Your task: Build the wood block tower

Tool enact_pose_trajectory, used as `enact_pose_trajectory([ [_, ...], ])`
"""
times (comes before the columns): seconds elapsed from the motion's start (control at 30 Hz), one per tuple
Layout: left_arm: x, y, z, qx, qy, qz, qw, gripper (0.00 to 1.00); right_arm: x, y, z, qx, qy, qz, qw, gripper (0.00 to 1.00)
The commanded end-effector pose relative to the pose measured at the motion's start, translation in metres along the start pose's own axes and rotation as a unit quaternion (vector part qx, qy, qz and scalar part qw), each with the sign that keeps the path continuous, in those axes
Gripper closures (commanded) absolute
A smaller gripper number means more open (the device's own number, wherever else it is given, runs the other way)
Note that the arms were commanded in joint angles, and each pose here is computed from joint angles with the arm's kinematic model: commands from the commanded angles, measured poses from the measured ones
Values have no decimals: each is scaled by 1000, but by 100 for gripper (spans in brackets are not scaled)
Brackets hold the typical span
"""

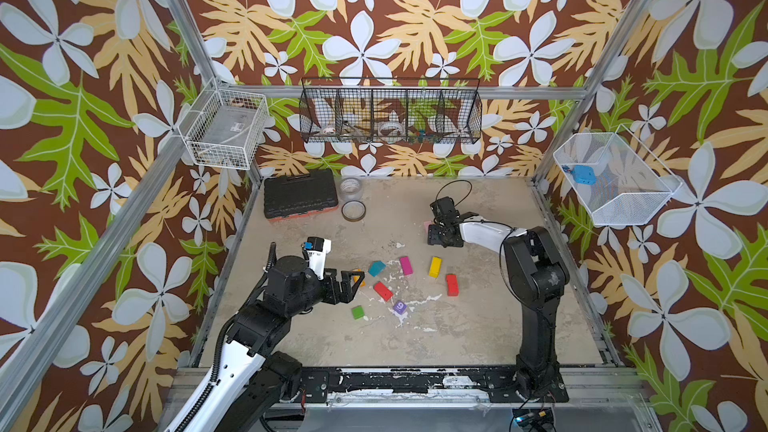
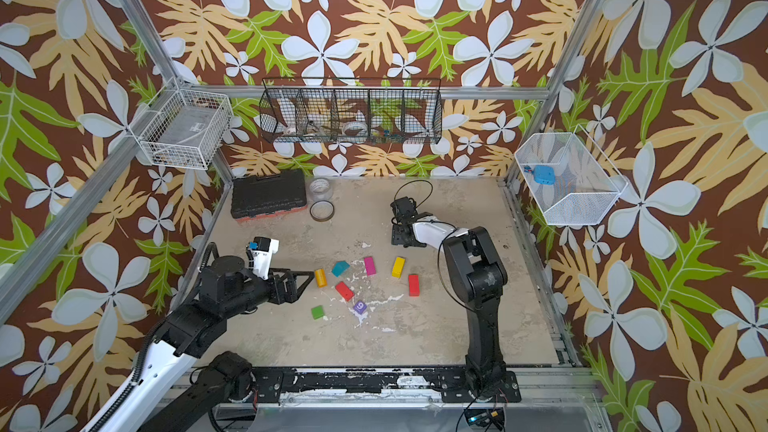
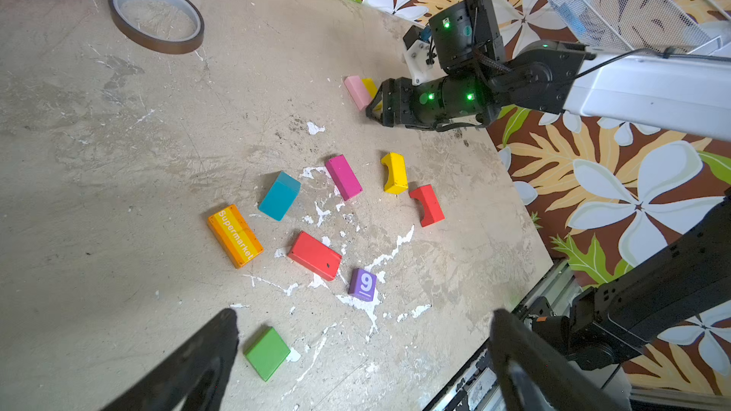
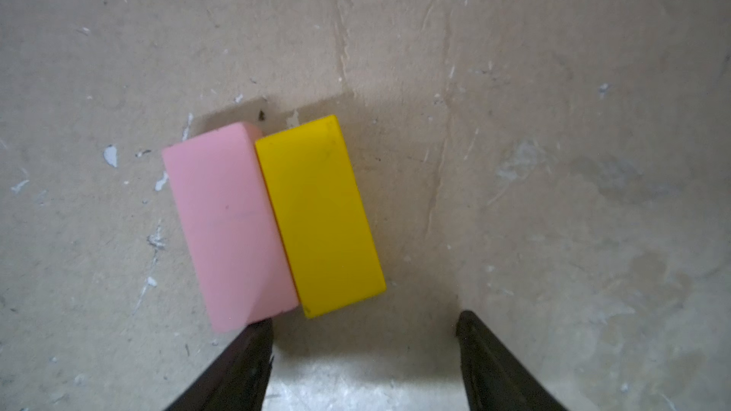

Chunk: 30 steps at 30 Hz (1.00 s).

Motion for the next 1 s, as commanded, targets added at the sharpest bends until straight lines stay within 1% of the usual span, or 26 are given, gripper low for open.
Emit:
enact_pose_trajectory([
  [0.0, 0, -2, 2, 0, -5, -3, 1000, 0, -1, -6, -21, -16, 42, -1, 999, 22],
  [0.1, -1, -2, 2, 0, -5, -3, 1000, 0, -7, -3, -18, -23, 31, 19, 999, 16],
  [0.27, 0, -2, 2, 0, -5, -3, 1000, 0, -5, 6, -17, -27, 33, 45, 998, 12],
  [0.57, 0, -2, 2, 0, -5, -3, 1000, 0, 5, 16, -17, -33, 46, 61, 997, 12],
  [0.97, 0, -2, 2, 0, -4, -4, 1000, 0, 14, 19, -17, -31, 56, 56, 996, 13],
])
Point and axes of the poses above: each gripper's point midway between its finger pads, its own x axis out along the fingers, its own y axis along the line the jaws close on, z = x × y, the point moved 4 cm from there along -x, back along the fingers, and after that the axes turned 1 degree about x, right-handed, at the moved point
